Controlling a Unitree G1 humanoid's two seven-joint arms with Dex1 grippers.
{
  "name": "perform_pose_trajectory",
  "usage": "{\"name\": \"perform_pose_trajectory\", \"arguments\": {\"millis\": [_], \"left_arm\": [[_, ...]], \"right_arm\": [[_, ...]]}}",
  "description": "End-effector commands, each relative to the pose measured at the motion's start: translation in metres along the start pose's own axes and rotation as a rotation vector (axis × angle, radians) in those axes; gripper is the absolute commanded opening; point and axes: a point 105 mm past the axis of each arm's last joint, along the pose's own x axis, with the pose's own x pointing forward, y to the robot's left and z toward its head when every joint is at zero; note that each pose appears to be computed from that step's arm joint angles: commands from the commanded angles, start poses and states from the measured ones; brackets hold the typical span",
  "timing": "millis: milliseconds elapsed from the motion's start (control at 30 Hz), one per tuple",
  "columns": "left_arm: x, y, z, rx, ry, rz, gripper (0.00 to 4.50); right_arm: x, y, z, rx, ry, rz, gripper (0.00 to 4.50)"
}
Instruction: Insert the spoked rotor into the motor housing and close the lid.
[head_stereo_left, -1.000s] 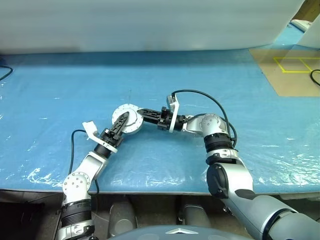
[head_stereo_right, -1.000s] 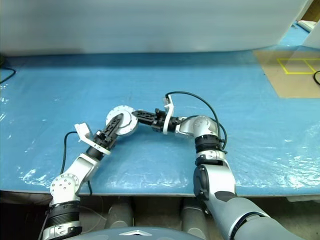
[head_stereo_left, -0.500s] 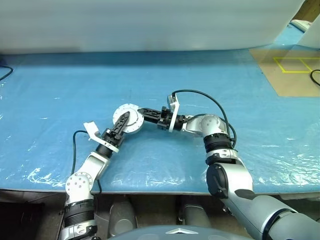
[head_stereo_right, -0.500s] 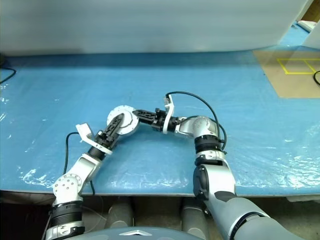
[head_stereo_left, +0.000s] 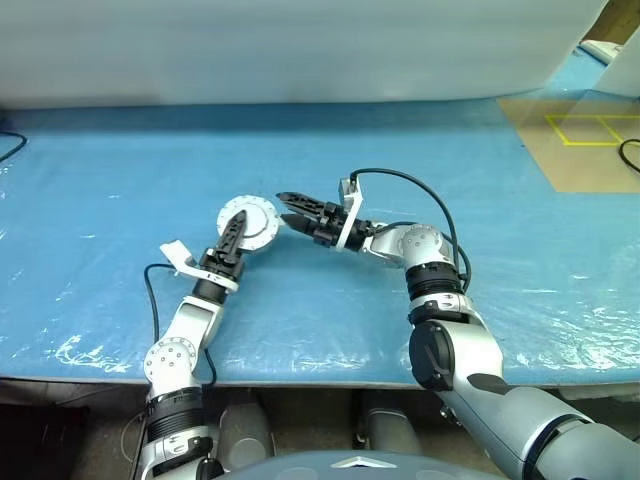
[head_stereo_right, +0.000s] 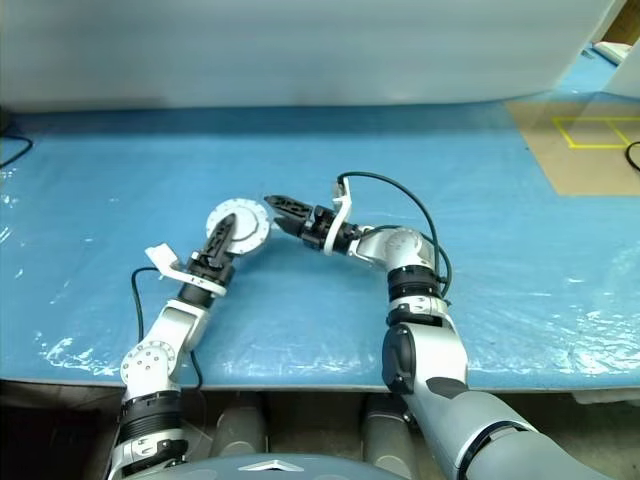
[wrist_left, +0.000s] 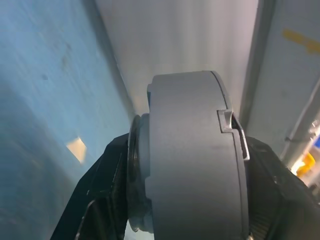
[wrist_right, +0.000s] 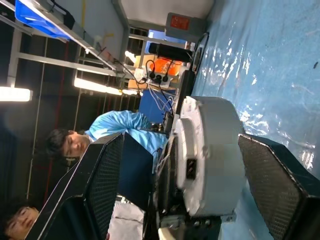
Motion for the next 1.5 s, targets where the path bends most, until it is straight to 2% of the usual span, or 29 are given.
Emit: {"name": "perform_pose_trajectory", "arguments": {"millis": [33,333,700,1033,1300,1400,1500], "left_arm": [[0.006,-0.008,0.024,0.043,-0.119,-0.025,2.71],[-0.005,0.015,0.081,0.208,-0.373,0.119,2.71],[-0.006,0.025,0.127,0.347,-0.477,0.192,2.71],[0.009,0.036,0.139,0.465,-0.397,0.250,2.71],[0.006,0.041,0.149,0.524,-0.417,0.302,2.71],[0.002,0.044,0.152,0.530,-0.440,0.324,3.49],[-0.006,0.046,0.161,0.540,-0.499,0.361,4.47]], "right_arm": [[0.005,0.017,0.008,-0.027,-0.019,0.064,3.84],[0.006,0.019,0.004,-0.029,-0.002,0.077,3.84],[0.007,0.020,-0.001,-0.037,0.020,0.090,3.84],[0.007,0.019,-0.001,-0.048,0.027,0.081,3.84],[0.005,0.018,-0.001,-0.054,0.025,0.075,3.84],[0.006,0.018,-0.001,-0.056,0.026,0.073,3.88],[0.007,0.017,-0.002,-0.061,0.029,0.071,3.88]]}}
